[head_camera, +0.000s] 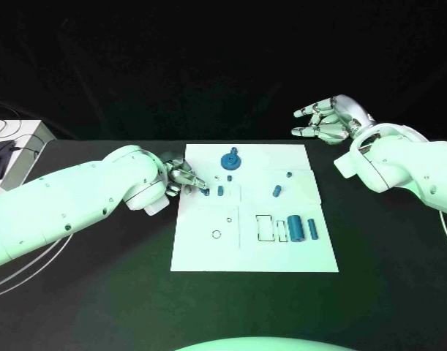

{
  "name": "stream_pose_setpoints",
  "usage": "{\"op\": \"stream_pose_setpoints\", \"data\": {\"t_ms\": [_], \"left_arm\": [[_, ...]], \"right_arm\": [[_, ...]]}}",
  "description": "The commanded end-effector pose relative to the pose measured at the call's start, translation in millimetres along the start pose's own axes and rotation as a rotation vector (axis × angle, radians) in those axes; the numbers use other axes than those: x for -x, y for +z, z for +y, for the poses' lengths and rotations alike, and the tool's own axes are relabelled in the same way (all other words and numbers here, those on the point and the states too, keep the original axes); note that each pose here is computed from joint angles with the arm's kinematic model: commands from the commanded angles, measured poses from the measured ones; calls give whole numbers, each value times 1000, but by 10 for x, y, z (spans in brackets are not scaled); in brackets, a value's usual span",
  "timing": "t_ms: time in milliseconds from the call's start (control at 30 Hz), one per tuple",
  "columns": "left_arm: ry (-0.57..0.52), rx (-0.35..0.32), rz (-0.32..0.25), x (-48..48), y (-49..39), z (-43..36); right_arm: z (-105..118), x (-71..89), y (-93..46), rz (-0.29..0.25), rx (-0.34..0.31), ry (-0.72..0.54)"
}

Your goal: Assemble the parts on the task board

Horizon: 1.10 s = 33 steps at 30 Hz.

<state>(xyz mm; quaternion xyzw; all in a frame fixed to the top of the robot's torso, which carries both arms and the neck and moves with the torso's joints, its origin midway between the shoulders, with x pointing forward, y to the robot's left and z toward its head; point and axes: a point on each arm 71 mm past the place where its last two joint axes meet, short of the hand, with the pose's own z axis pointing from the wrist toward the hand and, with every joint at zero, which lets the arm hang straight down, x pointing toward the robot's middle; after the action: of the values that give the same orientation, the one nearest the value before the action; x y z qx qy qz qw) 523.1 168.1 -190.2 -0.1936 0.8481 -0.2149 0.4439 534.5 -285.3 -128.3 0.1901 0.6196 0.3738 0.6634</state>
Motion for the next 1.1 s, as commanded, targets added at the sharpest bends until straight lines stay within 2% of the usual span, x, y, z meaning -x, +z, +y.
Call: {"op": "stream_pose_setpoints", "data": {"t_ms": [33, 367, 633, 1100], "left_arm": [[-34, -24, -45, 2, -3, -17], [-25, -43, -87, -86, 23, -11], [-6, -48, -103, -113, 24, 0], [48, -49, -89, -145, -2, -8]], "right_arm": [[12, -5, -2, 7, 14, -1], [9, -4, -2, 7, 14, -1], [3, 3, -5, 6, 12, -1], [-1, 4, -7, 7, 11, -1]]}}
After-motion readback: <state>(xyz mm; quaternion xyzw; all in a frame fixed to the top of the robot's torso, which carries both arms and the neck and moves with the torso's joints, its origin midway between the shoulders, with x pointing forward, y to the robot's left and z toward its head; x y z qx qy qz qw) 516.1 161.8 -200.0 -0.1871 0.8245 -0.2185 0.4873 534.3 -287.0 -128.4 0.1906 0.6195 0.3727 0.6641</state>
